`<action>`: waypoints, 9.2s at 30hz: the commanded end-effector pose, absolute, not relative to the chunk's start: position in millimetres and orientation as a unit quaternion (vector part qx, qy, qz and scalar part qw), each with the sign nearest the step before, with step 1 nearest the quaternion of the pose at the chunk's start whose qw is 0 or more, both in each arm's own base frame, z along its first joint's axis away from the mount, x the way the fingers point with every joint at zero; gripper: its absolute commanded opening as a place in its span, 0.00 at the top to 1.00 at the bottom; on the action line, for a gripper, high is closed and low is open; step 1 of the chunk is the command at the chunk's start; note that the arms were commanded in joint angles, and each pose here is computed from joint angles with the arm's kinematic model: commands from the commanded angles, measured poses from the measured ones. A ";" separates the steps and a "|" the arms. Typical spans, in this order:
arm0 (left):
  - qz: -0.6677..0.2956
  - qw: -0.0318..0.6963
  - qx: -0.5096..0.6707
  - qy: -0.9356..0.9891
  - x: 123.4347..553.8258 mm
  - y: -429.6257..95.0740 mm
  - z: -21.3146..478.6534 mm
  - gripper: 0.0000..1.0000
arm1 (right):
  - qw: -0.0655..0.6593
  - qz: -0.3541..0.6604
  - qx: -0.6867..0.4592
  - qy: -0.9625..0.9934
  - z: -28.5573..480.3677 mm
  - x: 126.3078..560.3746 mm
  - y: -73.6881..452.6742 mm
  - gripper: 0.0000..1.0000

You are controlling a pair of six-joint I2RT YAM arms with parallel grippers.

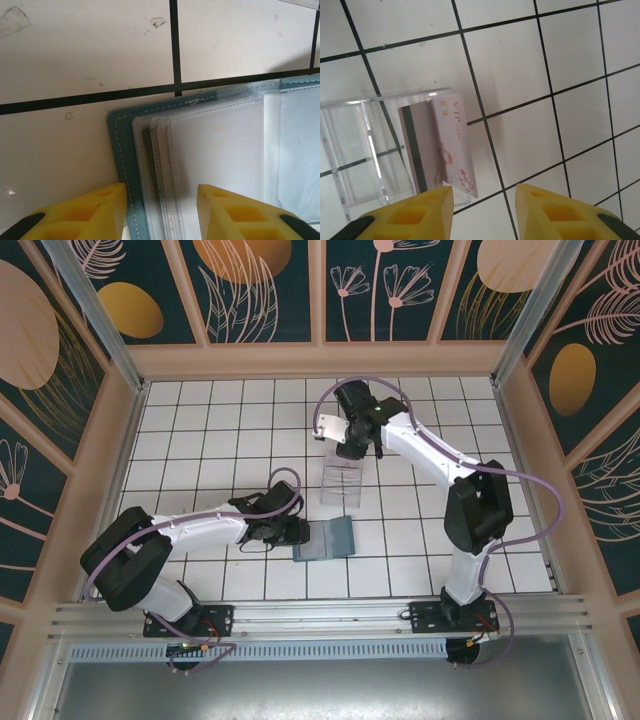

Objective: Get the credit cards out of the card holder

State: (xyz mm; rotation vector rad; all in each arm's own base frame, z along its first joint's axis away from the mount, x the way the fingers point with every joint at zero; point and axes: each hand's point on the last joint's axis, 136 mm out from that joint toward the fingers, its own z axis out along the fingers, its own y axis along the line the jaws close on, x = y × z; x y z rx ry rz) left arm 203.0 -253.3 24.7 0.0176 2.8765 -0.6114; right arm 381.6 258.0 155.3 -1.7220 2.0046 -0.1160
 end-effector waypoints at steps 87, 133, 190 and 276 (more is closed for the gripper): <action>-0.209 0.186 -0.080 0.957 260.3 -190.8 41.3 0.56 | 0.129 0.145 -0.127 0.973 115.7 229.8 301.0 0.50; -0.207 0.195 -0.091 0.954 258.5 -149.5 51.3 0.56 | 0.047 0.006 -0.178 0.983 23.2 180.4 343.2 0.75; -0.292 0.108 -0.034 0.950 215.1 -245.0 52.1 0.84 | 0.099 0.162 -0.114 0.975 71.3 189.2 330.2 0.79; -0.228 0.152 0.001 0.962 229.2 -258.6 54.3 0.83 | 0.104 0.283 -0.001 0.953 99.0 207.0 296.8 0.67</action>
